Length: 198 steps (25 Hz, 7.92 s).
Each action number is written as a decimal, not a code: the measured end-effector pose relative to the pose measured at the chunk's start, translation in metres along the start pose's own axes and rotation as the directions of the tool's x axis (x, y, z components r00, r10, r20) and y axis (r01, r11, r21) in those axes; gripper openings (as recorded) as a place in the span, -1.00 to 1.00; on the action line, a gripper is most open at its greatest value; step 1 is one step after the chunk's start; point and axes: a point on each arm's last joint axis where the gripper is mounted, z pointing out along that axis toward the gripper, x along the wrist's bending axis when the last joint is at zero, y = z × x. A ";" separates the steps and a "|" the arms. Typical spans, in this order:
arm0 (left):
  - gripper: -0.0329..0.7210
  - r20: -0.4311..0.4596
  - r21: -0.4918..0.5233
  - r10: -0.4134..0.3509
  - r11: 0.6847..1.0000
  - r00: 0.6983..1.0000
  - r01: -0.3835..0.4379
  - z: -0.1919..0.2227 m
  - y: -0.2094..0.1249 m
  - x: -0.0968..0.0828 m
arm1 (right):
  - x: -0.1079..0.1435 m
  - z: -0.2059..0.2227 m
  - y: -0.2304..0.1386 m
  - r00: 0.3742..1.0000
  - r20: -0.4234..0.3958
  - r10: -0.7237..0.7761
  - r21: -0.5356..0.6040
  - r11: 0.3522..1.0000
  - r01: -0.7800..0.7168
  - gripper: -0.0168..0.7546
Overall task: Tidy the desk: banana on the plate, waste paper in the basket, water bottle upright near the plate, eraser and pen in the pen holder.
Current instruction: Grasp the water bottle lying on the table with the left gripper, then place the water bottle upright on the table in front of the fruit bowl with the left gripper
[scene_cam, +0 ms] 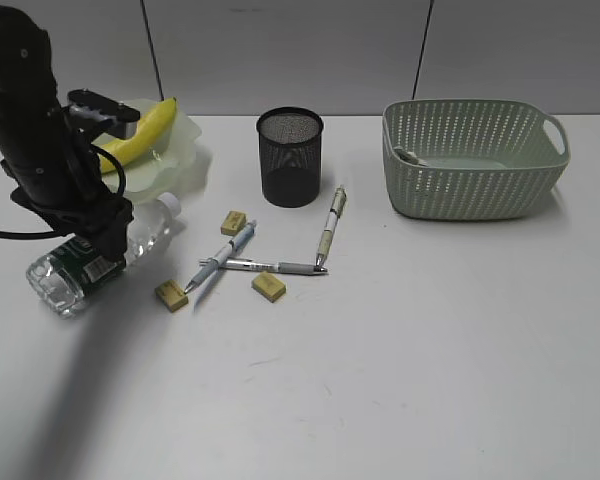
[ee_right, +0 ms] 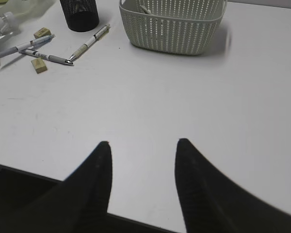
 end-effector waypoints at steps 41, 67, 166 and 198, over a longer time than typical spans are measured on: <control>0.37 0.047 -0.322 -0.019 0.946 0.999 0.033 -0.097 -0.017 -0.025 | 0.000 0.000 0.000 1.000 0.000 0.000 0.000 1.000 0.000 -0.05; 0.37 0.119 -0.928 -0.300 0.304 0.947 0.213 -0.009 -0.109 -0.026 | 0.000 0.000 0.000 1.000 0.000 0.000 0.001 1.000 0.000 -0.05; 0.48 0.082 -0.894 -0.261 0.407 0.962 0.186 0.075 -0.093 -0.027 | 0.000 0.000 0.000 1.000 0.000 0.001 0.000 1.000 -0.001 -0.05; 0.64 0.087 -0.899 -0.236 0.399 0.968 0.178 0.039 -0.133 -0.035 | 0.000 0.000 0.000 1.000 0.000 0.002 0.000 1.000 -0.002 -0.05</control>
